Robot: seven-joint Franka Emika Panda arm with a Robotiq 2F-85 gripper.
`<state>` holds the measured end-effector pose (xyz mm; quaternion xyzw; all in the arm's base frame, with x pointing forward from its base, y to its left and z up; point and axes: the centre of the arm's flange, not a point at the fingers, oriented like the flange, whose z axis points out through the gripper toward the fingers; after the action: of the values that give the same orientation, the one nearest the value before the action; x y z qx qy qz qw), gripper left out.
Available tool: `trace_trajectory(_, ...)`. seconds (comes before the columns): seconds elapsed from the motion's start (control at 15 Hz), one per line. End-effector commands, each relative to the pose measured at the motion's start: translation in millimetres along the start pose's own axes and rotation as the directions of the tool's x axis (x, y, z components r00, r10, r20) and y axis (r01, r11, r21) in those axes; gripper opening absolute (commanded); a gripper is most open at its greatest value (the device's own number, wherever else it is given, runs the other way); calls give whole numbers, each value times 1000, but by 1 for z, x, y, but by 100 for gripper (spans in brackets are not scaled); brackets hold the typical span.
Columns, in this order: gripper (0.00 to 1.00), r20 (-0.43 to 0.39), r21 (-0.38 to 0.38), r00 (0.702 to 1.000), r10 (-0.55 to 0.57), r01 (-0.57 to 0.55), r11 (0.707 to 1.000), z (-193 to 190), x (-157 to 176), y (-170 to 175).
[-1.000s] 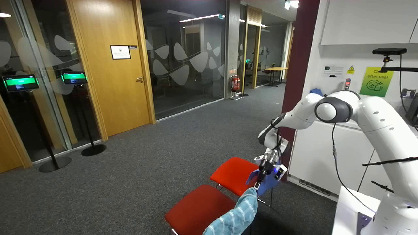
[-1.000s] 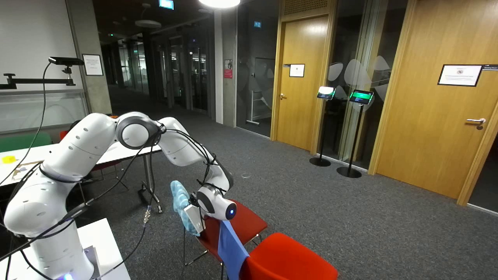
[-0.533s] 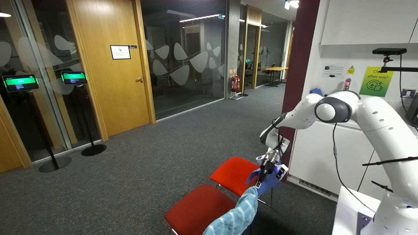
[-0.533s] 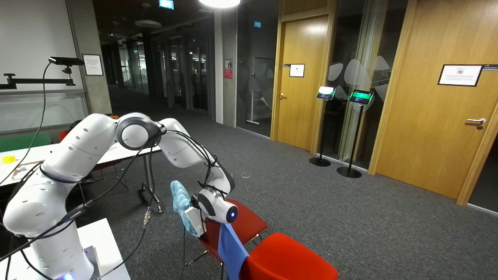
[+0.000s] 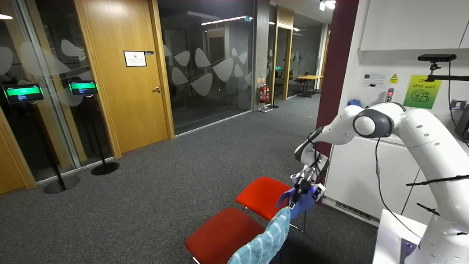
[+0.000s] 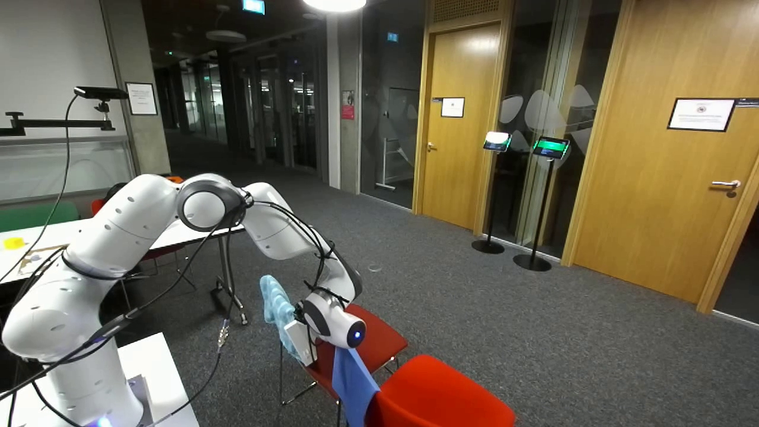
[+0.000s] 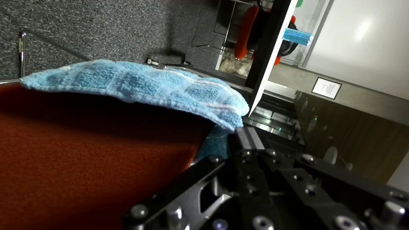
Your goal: Slide the blue towel slightly to the right
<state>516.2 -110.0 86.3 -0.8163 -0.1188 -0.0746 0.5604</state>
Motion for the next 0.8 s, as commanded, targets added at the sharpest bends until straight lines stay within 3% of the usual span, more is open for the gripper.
trace_trajectory(0.0, 0, -14, -3, 999, -31, 31, 1000, -14, -1, -3)
trace_trajectory(0.73, 0, -39, -65, 998, -42, 39, 997, -35, -8, 0)
